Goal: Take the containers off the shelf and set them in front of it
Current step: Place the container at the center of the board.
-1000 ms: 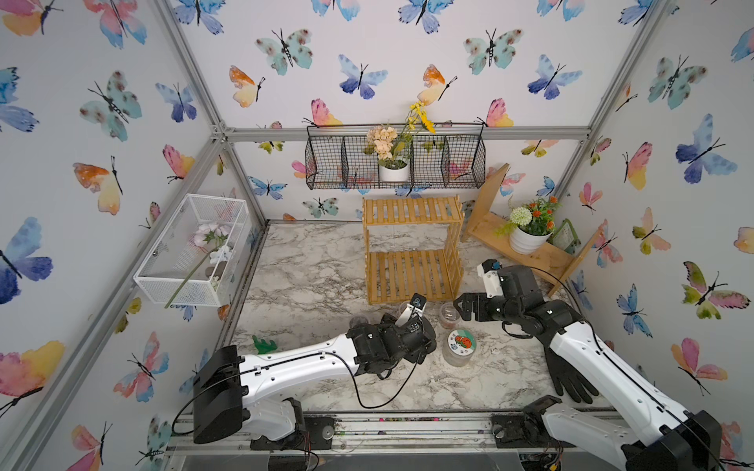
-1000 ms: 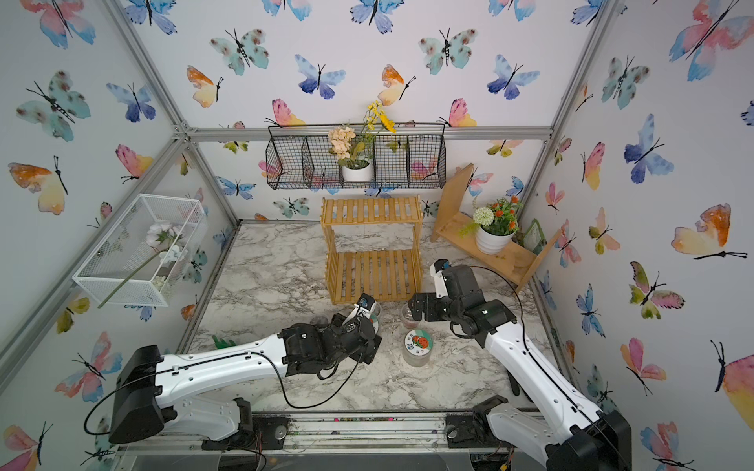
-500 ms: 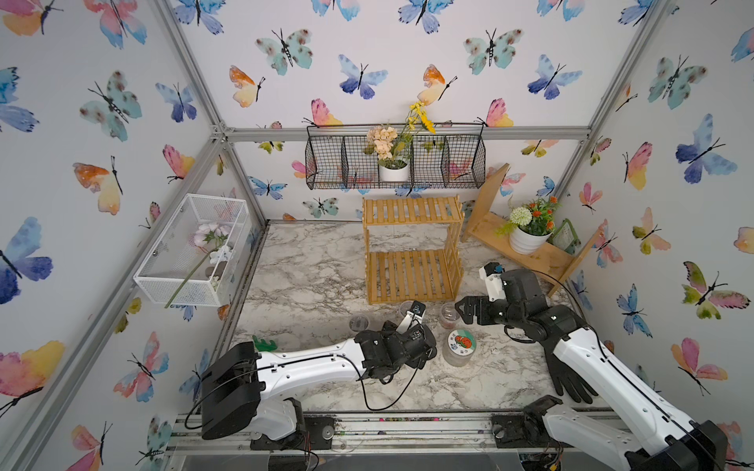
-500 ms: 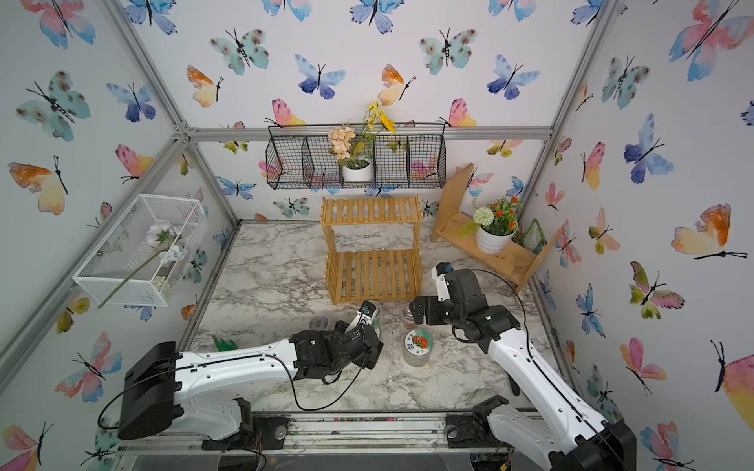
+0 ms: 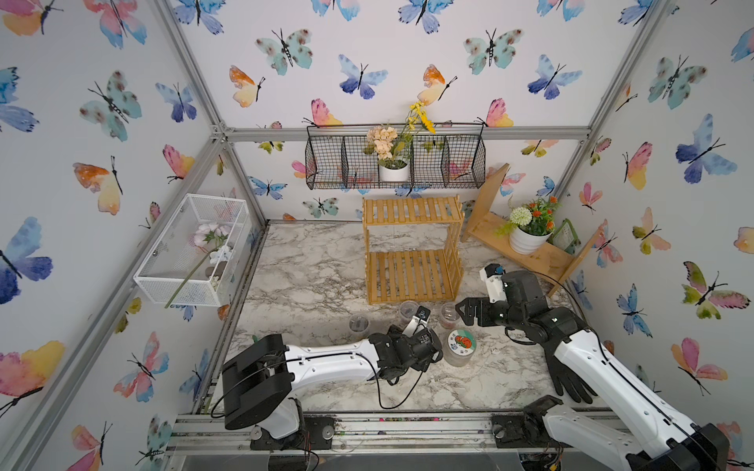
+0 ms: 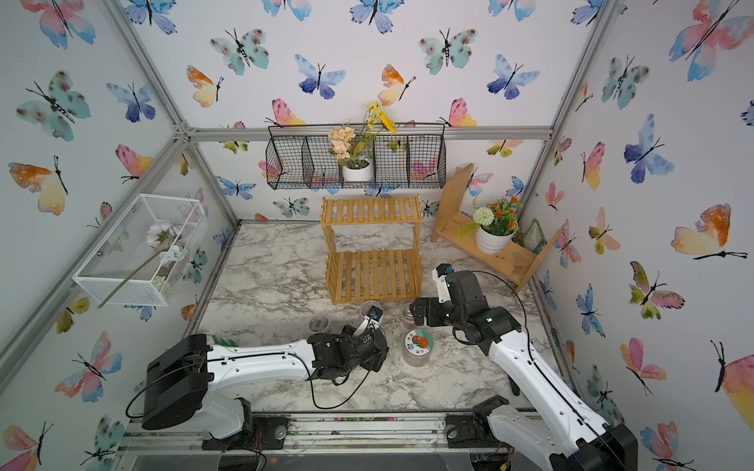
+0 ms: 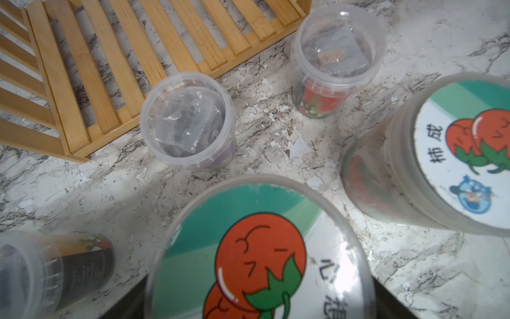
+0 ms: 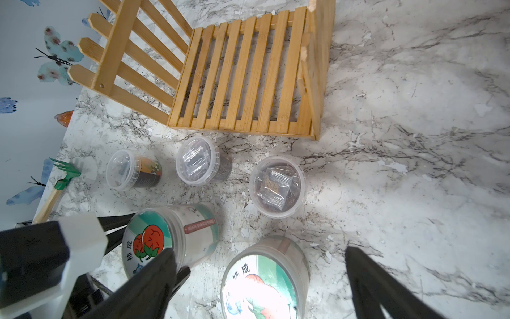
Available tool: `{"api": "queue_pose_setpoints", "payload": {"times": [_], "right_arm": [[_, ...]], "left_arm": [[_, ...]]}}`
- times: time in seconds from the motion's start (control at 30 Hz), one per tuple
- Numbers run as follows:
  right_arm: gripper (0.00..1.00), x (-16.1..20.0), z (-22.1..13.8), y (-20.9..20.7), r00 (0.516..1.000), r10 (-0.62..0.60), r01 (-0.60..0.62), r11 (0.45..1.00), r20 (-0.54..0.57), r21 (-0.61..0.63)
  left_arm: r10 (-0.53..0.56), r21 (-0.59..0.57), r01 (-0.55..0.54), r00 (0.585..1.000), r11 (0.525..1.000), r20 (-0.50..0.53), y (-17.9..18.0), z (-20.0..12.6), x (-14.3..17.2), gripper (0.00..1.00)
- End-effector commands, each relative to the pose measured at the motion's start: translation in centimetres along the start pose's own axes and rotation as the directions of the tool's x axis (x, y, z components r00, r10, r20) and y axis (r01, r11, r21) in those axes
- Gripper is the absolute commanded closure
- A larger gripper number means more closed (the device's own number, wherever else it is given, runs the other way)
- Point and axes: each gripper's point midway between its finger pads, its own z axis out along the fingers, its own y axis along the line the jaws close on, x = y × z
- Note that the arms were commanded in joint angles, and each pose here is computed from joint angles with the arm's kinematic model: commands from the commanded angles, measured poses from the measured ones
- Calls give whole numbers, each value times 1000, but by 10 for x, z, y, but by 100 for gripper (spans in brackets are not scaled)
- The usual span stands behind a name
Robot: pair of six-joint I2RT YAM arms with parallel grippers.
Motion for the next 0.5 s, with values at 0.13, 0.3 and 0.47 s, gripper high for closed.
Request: {"api": "queue_pose_setpoints", "payload": {"times": [0.13, 0.3, 0.47], "right_arm": [[2, 8, 2, 0, 1000, 12, -12, 1000, -25, -16], [2, 8, 4, 0, 999, 7, -7, 1000, -32, -18], [2, 7, 7, 2, 999, 7, -8, 1000, -35, -29]], "left_arm": [[-2, -32, 2, 1000, 999, 3, 4, 12, 6, 13], [-3, -47, 3, 1000, 999, -4, 7, 15, 7, 3], [-2, -62, 2, 1000, 998, 4, 11, 11, 3, 1]]}}
